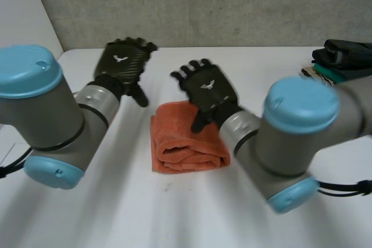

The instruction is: Fold the laundry.

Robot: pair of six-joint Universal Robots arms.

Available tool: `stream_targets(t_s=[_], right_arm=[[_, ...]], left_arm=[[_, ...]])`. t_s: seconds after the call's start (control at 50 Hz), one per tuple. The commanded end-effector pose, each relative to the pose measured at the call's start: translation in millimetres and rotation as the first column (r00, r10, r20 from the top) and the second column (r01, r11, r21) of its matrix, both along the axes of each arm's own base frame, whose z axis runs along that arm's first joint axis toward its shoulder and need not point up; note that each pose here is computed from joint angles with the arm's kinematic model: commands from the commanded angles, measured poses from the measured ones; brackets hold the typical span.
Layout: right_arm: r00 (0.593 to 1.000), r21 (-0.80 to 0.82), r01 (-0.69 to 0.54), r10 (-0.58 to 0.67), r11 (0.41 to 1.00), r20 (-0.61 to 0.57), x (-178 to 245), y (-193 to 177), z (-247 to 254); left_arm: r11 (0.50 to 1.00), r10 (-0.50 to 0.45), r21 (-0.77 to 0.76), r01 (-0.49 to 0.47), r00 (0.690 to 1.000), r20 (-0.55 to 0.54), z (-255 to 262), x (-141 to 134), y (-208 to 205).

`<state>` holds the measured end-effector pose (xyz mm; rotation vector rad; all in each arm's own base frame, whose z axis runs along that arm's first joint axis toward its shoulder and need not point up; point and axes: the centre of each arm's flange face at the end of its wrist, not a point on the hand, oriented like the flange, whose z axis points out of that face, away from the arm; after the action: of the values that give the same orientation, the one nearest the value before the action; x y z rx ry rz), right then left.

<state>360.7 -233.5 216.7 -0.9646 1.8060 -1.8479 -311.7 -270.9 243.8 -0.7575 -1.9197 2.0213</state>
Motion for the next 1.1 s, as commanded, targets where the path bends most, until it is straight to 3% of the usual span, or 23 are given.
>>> stream_targets(t_s=[0.02, 0.14, 0.24, 0.28, 0.44, 0.6, 0.74, 0.82, 0.84, 0.88, 0.9, 1.0, 1.1], right_arm=[[0.994, 0.325, 0.105, -0.109, 0.94, -0.005, -25.3, -36.3, -15.0], [0.99, 0.444, 0.139, -0.111, 0.885, -0.088, -20.7, -53.0, -47.1], [0.983, 0.533, 0.151, -0.069, 0.833, -0.171, -14.2, -59.2, -80.4], [0.979, 0.542, 0.159, -0.059, 0.825, -0.197, -13.8, -59.1, -85.1], [0.949, 0.399, 0.206, -0.083, 0.893, -0.305, -16.6, -62.2, -66.0], [0.931, 0.061, 0.169, -0.139, 0.984, -0.337, -12.6, -42.4, -10.5], [0.924, -0.066, 0.105, -0.122, 0.992, -0.362, -8.8, -0.8, -25.5], [0.917, -0.024, 0.052, -0.057, 0.998, -0.395, -8.0, 32.0, -56.9], [0.917, -0.02, 0.044, -0.048, 0.999, -0.396, -7.1, 36.3, -61.1], [0.921, -0.017, 0.031, -0.035, 0.999, -0.388, -5.3, 43.0, -68.5], [0.927, -0.018, 0.029, -0.034, 0.999, -0.372, -4.6, 45.7, -74.6], [0.939, -0.042, 0.024, -0.036, 0.999, -0.343, 0.9, 43.8, -97.1], [0.947, -0.078, 0.023, -0.047, 0.997, -0.318, 8.1, 35.8, -109.7]], left_arm=[[0.985, -0.131, 0.109, 0.133, 0.991, -0.023, -30.8, -38.6, 10.0], [0.962, -0.073, 0.267, 0.049, 0.994, 0.083, -68.6, -36.9, 3.9], [0.918, 0.043, 0.373, -0.132, 0.97, 0.238, -95.7, -21.4, 0.4], [0.909, 0.059, 0.384, -0.161, 0.962, 0.265, -98.0, -18.2, 0.2], [0.91, 0.047, 0.384, -0.16, 0.957, 0.288, -91.0, -17.0, 6.6], [0.971, -0.008, 0.236, -0.026, 0.989, 0.145, -20.9, -24.5, 7.3], [0.991, -0.115, 0.064, 0.115, 0.993, 0.001, 34.3, -17.6, -5.7], [0.962, -0.27, 0.028, 0.27, 0.963, -0.02, 50.6, -20.9, 1.5], [0.936, -0.351, 0.024, 0.352, 0.936, -0.024, 53.3, -24.8, 8.6], [0.905, -0.425, 0.028, 0.425, 0.905, -0.026, 54.5, -27.8, 16.0], [0.871, -0.488, 0.04, 0.489, 0.872, -0.028, 55.5, -29.7, 24.3], [0.792, -0.6, 0.111, 0.601, 0.799, -0.042, 53.3, -29.2, 45.4], [0.785, -0.607, 0.122, 0.608, 0.793, -0.044, 51.5, -29.5, 48.2]])
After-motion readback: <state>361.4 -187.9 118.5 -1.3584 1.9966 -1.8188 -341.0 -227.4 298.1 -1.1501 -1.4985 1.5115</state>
